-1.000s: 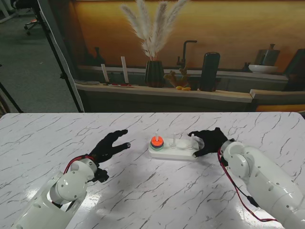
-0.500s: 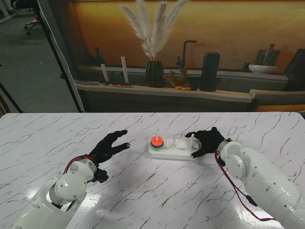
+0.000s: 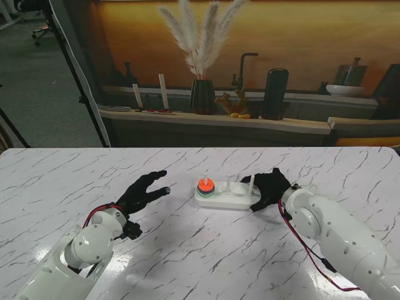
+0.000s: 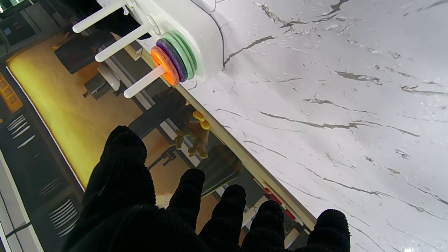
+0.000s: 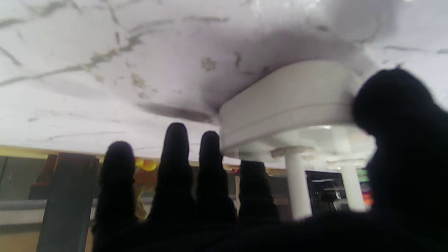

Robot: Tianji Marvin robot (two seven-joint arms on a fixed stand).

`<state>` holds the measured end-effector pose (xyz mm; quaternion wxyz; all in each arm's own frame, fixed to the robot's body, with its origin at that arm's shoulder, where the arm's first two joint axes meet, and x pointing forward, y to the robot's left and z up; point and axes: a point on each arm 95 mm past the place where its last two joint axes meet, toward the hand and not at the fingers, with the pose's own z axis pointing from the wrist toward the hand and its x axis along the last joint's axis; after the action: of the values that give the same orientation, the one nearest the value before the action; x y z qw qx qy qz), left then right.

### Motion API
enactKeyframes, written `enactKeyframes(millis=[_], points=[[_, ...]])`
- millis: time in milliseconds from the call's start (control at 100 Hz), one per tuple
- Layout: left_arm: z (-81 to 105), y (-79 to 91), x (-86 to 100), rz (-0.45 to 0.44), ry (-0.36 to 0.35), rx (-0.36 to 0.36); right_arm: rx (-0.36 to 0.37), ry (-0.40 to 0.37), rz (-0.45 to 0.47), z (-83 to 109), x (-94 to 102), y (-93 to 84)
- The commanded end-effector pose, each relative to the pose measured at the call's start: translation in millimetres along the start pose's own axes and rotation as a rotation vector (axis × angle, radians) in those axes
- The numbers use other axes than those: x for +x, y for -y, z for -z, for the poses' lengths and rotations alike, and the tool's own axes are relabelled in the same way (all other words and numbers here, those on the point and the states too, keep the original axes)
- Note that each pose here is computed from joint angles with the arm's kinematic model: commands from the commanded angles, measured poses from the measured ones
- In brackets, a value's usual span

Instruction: Move the three rings of the Hanoi Tower from the left rod to the right rod

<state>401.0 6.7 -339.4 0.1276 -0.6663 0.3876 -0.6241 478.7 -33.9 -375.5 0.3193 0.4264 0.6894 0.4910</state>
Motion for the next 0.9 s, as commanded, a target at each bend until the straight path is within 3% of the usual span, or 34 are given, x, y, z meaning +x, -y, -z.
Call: enactKeyframes(millis=[0,360,890], points=[[1.3,-5.4,0.1,0.010,-0.012,-0.019,0.015,-0.012,-0.011,-0.7,6.1,11.1],[1.9,-5.3,-1.1,0.018,-0.008,-0.018,-0.068,-0.081,-0.114,-3.4,14.8,21.6],[2.0,-5.6,-1.7,0.031,-0.006,-0.015,-0.090,-0.167,-0.199,11.3,39.7,29.2]])
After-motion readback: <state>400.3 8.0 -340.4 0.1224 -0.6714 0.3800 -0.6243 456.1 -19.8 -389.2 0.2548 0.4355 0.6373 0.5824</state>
